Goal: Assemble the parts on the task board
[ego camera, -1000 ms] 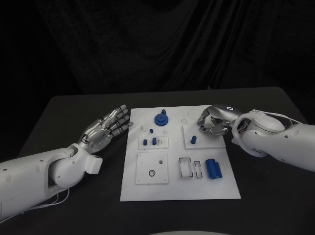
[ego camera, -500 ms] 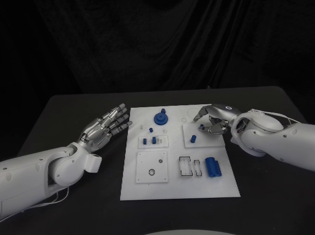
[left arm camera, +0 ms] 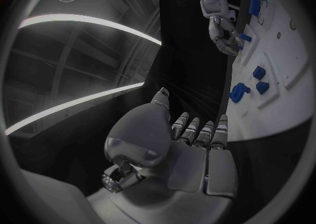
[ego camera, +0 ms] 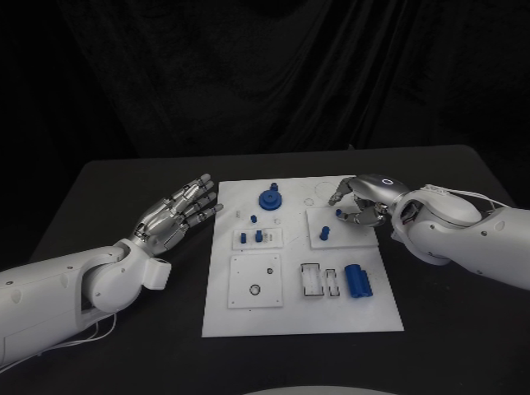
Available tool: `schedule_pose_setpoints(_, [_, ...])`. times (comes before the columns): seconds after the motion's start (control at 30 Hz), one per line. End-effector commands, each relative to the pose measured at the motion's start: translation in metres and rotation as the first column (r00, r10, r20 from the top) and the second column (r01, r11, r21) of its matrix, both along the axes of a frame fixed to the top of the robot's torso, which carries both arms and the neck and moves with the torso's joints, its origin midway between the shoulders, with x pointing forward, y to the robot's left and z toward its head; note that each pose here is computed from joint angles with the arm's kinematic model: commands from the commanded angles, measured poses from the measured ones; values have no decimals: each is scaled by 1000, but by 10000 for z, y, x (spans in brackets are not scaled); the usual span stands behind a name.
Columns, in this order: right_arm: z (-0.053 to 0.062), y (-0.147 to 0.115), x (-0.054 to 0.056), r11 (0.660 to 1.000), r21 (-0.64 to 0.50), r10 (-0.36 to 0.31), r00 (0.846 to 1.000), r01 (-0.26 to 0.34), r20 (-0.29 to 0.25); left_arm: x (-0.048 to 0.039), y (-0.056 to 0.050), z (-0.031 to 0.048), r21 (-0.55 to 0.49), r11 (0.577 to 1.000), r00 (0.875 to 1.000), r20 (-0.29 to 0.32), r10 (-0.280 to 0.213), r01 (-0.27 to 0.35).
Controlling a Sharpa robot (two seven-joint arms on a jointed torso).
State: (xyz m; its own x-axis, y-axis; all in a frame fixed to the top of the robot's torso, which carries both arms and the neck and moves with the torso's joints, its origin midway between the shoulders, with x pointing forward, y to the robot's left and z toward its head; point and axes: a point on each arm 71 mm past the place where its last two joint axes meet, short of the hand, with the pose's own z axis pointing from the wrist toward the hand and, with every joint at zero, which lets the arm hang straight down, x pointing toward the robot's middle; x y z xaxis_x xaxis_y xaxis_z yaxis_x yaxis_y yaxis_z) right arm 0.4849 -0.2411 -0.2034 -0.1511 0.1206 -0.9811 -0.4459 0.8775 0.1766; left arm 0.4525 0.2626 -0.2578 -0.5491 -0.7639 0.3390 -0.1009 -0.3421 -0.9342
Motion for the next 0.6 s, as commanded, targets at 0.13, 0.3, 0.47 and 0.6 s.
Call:
schedule_pose_setpoints(0.13, [18, -15, -30, 1000, -8, -6, 999, 6, 41, 4, 15, 94, -94, 995, 995, 94, 35, -26])
schedule_pose_setpoints(0.3, [23, -23, -39, 1000, -5, -5, 999, 5, 45, 9, 17, 91, -93, 995, 995, 94, 35, -26])
schedule_pose_setpoints(0.47, [20, -11, -42, 1000, -3, 0, 999, 0, 46, 13, 14, 89, -92, 995, 995, 93, 34, -25])
schedule_pose_setpoints(0.6, [14, 8, -41, 1000, -4, 5, 999, -5, 44, 18, 13, 86, -91, 996, 995, 92, 33, -24])
